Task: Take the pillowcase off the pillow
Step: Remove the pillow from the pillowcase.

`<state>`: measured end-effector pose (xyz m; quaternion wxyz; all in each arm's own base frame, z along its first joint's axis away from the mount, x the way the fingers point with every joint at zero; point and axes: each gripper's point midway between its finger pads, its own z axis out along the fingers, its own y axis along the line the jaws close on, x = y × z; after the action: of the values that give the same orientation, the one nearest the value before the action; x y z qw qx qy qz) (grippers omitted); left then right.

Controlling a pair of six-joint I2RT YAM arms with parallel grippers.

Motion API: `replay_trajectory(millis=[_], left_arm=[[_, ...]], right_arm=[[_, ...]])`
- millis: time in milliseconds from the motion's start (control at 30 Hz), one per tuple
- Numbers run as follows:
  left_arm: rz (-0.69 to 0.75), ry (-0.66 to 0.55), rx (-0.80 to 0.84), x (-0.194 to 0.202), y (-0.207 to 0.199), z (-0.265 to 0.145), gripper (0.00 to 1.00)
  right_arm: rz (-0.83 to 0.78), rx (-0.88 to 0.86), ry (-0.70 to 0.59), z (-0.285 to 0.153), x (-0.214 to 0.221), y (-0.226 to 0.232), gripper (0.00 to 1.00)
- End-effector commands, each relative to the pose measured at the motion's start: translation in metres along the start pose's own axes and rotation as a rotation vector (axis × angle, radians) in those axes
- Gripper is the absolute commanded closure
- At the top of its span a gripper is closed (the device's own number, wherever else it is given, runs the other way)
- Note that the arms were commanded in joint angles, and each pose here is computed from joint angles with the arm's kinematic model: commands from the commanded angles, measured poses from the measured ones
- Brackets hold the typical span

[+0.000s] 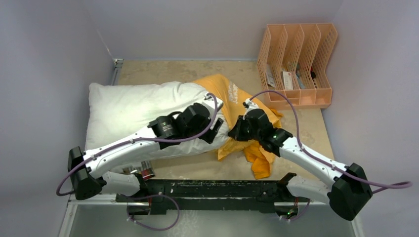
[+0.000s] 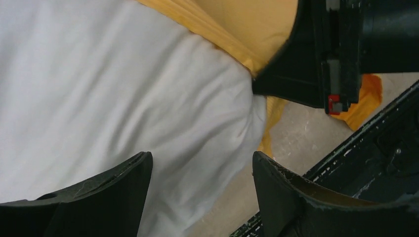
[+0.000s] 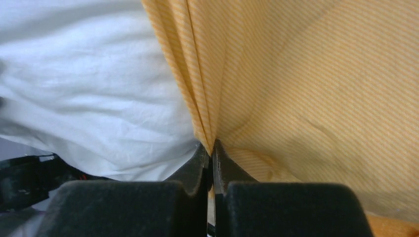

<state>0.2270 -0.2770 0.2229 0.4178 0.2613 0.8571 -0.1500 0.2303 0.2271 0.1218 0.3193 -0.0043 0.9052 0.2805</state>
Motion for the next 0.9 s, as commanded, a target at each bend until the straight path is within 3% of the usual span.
replay_trajectory(millis=[0, 133, 267, 300, 400, 533, 733, 867], left_arm=[[0.074, 0.074, 0.066, 0.028, -0.029, 0.022, 0.26], [0.127, 0.138, 0.112, 0.052, -0.058, 0.045, 0.24], [0.192, 0.279, -0.110, 0.088, -0.028, 0.071, 0.26], [0.205, 0.300, -0.179, 0.095, -0.017, 0.074, 0.34], [0.187, 0.281, -0.295, 0.095, 0.002, 0.070, 0.97], [0.071, 0.106, -0.352, 0.061, 0.019, 0.046, 1.00], [-0.105, -0.020, -0.447, 0.025, 0.069, 0.008, 1.00], [-0.208, -0.087, -0.352, 0.003, 0.076, -0.006, 1.00]], right_arm=[[0.076, -0.071, -0.134, -0.005, -0.031, 0.017, 1.00], [0.107, -0.044, -0.127, 0.001, -0.026, 0.008, 1.00], [0.140, 0.011, -0.175, -0.008, -0.030, -0.005, 1.00], [0.170, 0.086, -0.200, -0.014, -0.032, -0.018, 1.00], [0.236, 0.294, -0.312, -0.041, -0.042, -0.058, 1.00], [0.162, 0.362, -0.396, -0.059, -0.052, -0.075, 1.00], [0.037, 0.336, -0.320, -0.052, -0.045, -0.069, 1.00], [-0.060, 0.241, -0.275, -0.039, -0.045, -0.052, 1.00]])
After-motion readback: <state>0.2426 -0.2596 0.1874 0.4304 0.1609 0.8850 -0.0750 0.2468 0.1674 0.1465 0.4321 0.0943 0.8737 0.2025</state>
